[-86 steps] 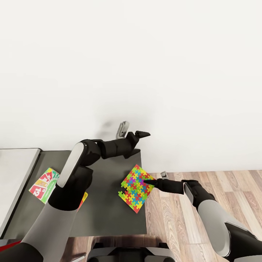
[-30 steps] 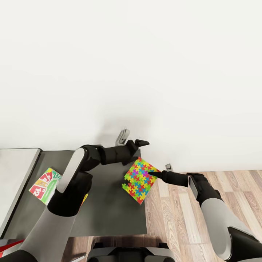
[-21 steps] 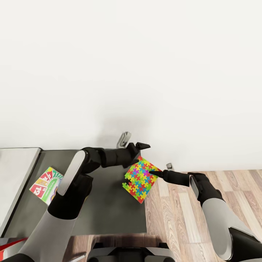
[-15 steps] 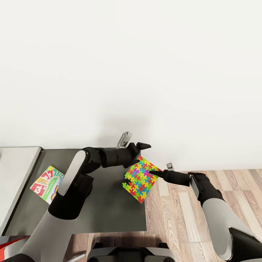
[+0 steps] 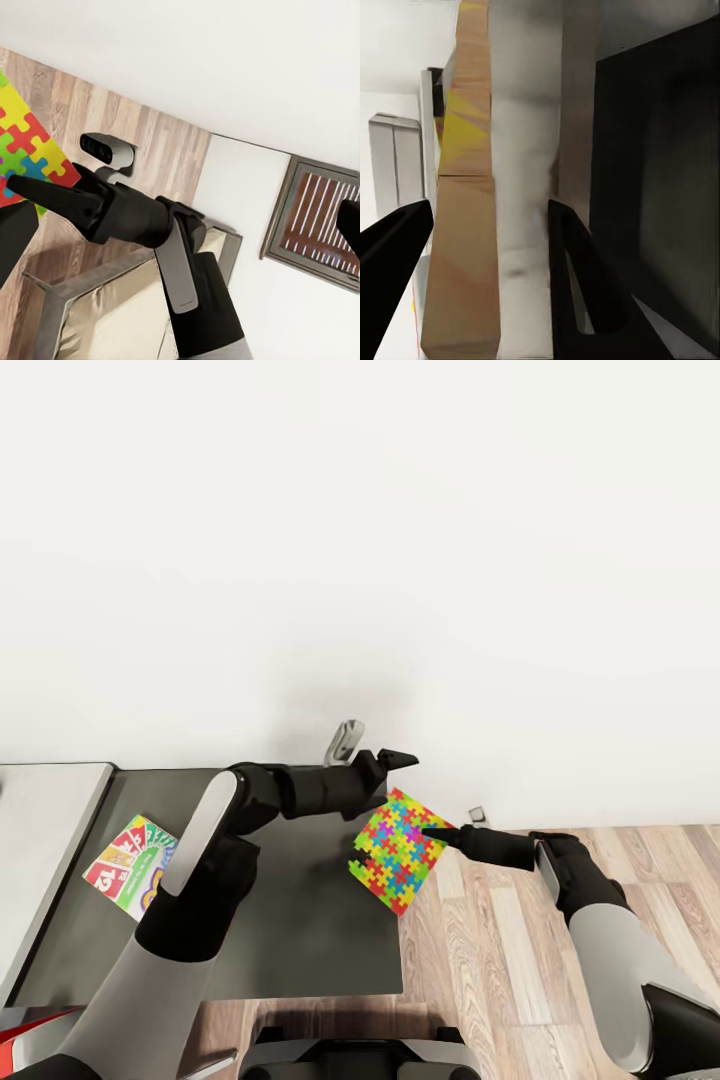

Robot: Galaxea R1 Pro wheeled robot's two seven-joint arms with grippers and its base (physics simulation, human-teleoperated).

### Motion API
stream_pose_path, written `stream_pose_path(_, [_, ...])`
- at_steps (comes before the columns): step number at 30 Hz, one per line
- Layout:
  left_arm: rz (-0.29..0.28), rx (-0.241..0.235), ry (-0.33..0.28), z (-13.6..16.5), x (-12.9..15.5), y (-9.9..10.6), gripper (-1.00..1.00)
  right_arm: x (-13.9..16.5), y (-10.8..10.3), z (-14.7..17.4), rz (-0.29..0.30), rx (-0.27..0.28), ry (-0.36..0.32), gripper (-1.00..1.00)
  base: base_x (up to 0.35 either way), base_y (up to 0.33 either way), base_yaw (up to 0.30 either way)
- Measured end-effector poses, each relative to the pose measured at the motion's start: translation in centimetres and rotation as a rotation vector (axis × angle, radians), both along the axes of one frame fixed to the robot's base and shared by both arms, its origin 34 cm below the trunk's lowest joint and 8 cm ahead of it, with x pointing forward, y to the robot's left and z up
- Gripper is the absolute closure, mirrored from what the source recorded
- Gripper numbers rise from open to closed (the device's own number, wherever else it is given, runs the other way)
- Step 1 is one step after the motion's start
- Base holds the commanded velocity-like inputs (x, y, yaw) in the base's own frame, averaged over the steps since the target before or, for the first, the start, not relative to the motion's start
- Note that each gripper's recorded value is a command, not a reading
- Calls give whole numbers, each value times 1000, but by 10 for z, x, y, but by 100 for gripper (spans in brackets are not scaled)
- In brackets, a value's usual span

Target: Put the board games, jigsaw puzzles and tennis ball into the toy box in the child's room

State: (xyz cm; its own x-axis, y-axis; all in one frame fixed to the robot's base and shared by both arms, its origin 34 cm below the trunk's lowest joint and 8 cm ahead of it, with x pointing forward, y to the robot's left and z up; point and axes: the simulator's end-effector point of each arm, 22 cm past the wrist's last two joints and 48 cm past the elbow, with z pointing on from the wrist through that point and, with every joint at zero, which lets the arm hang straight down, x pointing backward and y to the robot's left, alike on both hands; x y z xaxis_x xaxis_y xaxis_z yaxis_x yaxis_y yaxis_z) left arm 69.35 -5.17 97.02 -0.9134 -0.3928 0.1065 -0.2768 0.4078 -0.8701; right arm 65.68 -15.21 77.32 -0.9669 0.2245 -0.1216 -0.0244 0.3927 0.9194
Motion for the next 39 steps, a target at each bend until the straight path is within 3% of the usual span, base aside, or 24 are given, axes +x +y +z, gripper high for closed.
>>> stream_pose_path(13, [-40,7,-6,-1,-11,-11,-100,2,-16,-1,-9,-20,15,100,-1,0,0])
stream_pose_path(39, [-61,16,-3,-4,-18,-16,-100,0,-14,-3,-1,-25,19,100,0,0,0])
